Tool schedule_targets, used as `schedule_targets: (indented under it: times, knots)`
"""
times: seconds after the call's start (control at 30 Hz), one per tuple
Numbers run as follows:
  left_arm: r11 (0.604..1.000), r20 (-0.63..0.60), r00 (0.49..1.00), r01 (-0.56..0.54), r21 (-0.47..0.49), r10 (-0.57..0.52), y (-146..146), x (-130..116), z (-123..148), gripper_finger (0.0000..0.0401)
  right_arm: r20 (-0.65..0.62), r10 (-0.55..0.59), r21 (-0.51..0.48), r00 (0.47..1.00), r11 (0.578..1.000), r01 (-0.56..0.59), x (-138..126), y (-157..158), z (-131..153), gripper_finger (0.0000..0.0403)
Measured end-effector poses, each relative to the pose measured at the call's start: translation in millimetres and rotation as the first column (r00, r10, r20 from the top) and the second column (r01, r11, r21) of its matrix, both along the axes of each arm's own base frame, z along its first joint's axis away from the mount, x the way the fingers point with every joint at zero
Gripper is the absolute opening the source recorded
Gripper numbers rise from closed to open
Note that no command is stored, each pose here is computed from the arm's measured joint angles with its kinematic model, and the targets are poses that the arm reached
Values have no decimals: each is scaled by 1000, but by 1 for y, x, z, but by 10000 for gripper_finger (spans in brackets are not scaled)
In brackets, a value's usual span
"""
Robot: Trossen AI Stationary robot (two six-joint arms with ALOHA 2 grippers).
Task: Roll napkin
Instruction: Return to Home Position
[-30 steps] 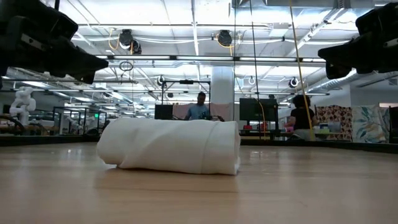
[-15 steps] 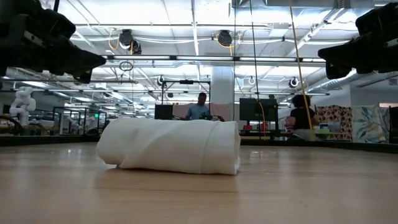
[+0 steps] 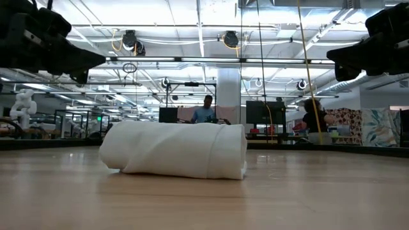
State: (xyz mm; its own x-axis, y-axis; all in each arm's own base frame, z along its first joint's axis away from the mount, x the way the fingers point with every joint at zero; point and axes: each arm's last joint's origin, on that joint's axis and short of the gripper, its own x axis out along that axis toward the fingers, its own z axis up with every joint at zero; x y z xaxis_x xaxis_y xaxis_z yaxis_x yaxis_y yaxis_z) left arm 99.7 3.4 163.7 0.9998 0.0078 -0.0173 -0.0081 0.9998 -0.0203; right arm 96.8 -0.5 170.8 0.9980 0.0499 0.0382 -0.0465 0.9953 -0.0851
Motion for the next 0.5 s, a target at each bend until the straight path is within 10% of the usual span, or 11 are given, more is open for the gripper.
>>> schedule_targets:
  times: [0.5]
  knots:
    - [999, 34, 999, 28, -25, -27, -4, -2, 3, 1, 0, 0, 0, 1000, 1000, 0, 0, 0, 0, 0]
